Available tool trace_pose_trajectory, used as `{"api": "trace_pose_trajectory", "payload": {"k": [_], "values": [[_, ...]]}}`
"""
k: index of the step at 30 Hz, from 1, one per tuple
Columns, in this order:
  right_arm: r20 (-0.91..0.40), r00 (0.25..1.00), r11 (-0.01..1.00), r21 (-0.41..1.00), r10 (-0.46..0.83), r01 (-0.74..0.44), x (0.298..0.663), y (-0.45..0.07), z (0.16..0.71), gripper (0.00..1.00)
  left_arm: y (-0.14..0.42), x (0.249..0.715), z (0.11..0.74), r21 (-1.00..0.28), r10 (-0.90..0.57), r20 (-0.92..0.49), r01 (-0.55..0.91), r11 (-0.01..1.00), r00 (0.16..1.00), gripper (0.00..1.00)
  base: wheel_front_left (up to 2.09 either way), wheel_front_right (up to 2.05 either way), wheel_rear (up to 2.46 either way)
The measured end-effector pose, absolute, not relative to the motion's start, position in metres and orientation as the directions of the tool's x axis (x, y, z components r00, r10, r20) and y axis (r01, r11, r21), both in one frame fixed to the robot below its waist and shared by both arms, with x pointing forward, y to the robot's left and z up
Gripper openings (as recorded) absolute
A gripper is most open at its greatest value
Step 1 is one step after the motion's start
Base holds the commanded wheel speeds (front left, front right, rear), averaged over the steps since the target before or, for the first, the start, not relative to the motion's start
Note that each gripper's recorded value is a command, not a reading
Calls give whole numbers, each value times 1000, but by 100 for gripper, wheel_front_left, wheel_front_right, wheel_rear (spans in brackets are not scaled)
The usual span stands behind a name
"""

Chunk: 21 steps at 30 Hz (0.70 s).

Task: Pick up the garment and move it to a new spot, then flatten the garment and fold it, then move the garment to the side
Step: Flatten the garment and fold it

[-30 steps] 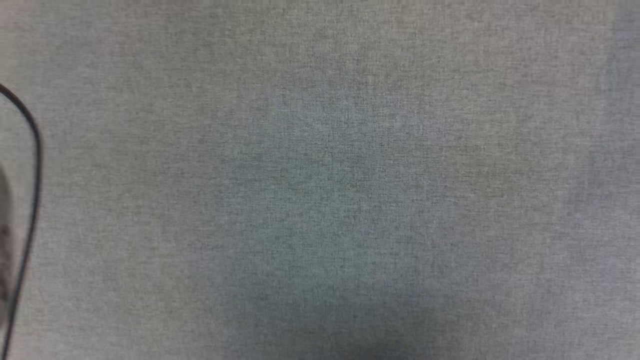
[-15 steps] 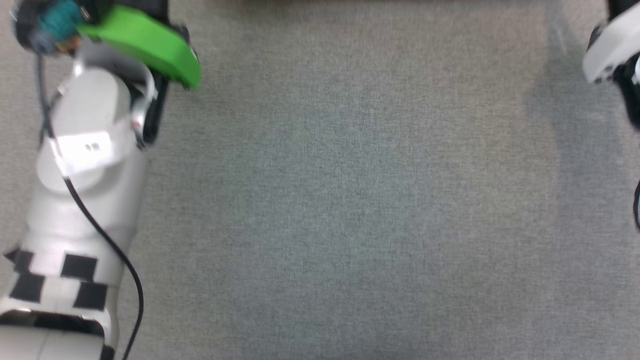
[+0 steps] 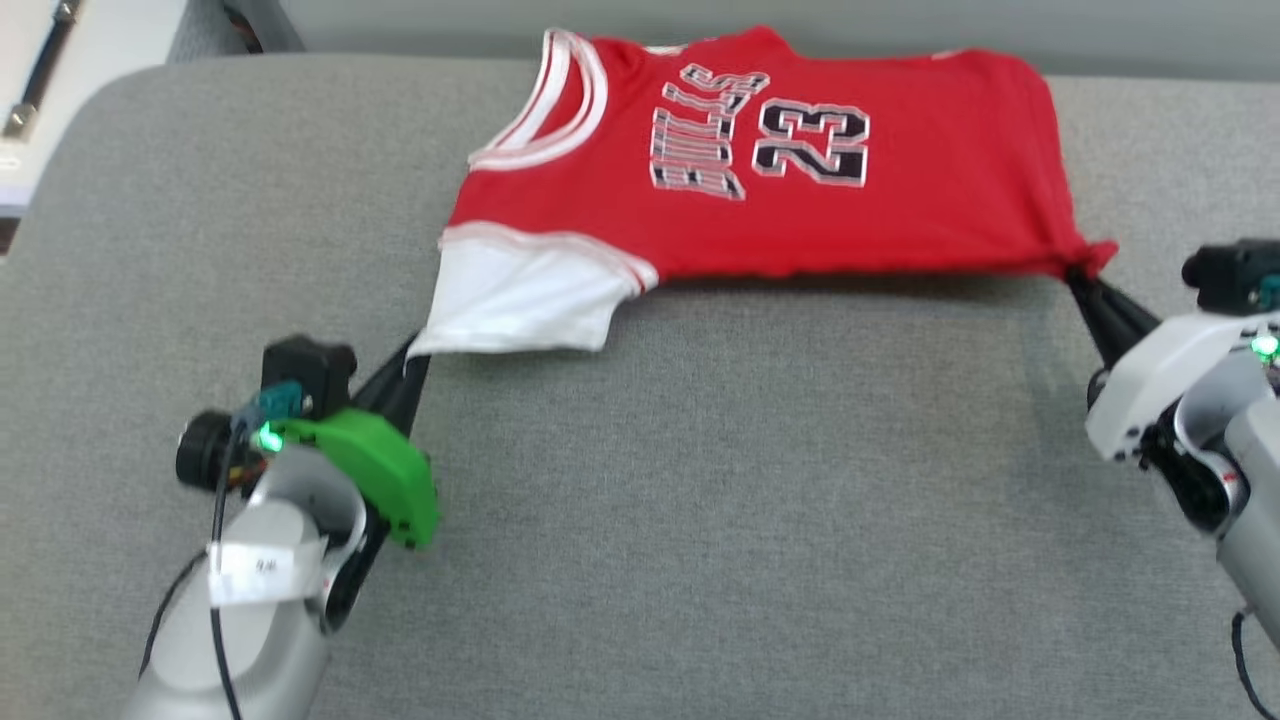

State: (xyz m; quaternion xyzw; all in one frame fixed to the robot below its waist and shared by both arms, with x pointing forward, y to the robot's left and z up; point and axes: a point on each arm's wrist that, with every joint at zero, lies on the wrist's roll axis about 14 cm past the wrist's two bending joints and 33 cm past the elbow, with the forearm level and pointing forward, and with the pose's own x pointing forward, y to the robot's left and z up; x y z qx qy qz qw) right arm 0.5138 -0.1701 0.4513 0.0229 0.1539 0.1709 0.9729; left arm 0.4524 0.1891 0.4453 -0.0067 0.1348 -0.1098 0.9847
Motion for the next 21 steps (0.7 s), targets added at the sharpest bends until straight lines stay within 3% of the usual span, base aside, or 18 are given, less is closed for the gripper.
{"api": "trace_pose_trajectory", "payload": {"k": [12, 21], "values": [[-375, 858, 933, 225, 350, -282, 432, -186, 440, 0, 189, 362, 435, -76, -231, -358, 218, 973, 905, 0, 0, 0, 0], [-474, 781, 904, 332, 406, -268, 367, -188, 427, 0, 175, 310, 433, -133, -293, -406, 262, 956, 866, 0, 0, 0, 0]]}}
